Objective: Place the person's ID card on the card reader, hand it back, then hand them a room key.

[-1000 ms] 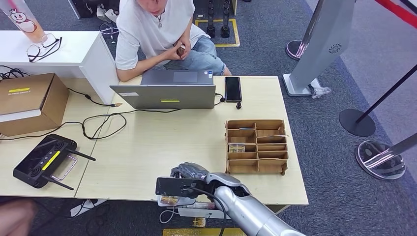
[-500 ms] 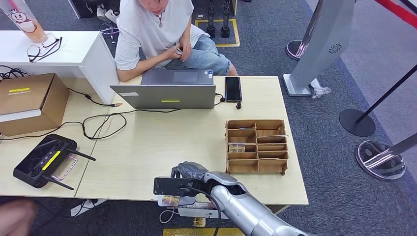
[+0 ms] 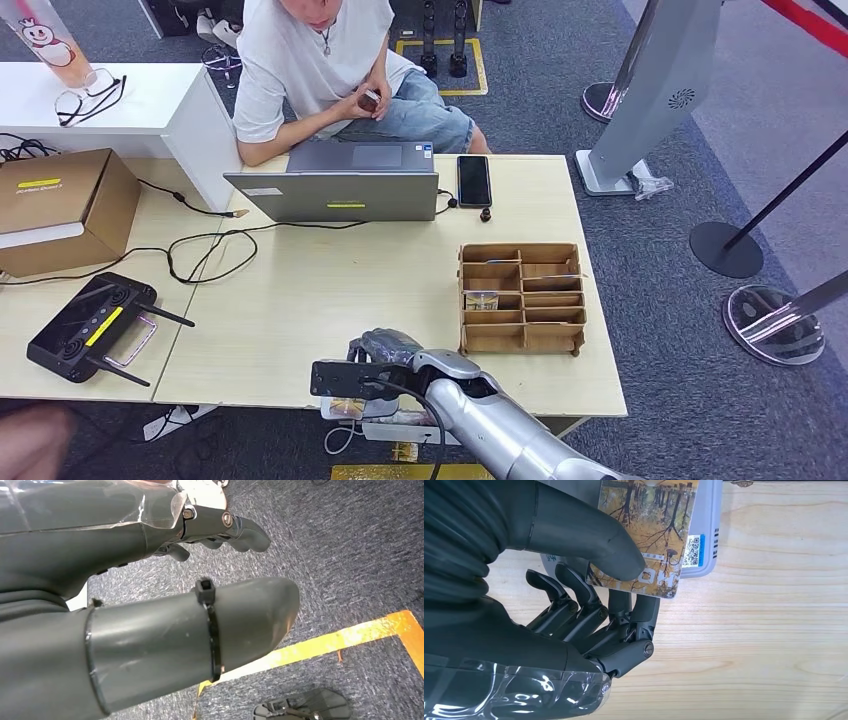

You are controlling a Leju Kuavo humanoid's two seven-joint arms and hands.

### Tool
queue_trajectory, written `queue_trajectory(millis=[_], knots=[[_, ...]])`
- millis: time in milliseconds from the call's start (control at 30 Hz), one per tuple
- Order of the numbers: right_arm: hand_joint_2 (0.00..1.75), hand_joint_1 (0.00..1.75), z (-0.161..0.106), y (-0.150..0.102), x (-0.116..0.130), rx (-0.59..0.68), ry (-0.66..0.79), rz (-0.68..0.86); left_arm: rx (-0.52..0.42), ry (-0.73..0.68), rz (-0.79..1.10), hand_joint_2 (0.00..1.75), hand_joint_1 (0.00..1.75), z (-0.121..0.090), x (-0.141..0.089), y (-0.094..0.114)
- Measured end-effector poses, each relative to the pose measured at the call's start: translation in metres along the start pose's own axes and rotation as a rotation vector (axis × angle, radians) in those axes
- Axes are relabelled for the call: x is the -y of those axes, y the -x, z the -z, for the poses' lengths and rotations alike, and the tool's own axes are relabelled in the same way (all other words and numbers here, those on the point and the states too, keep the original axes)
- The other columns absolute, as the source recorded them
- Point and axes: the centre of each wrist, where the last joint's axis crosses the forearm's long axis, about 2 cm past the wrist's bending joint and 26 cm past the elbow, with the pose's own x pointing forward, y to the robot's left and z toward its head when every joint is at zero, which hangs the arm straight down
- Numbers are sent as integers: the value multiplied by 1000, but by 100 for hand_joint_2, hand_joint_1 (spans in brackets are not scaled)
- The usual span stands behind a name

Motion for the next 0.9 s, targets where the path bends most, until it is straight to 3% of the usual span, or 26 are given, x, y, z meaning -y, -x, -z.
queue_trajectory(millis=[900], knots=[[175,175,4,-4,-1,-71,43,-104,-4,0,-9,0,0,-2,2,1]])
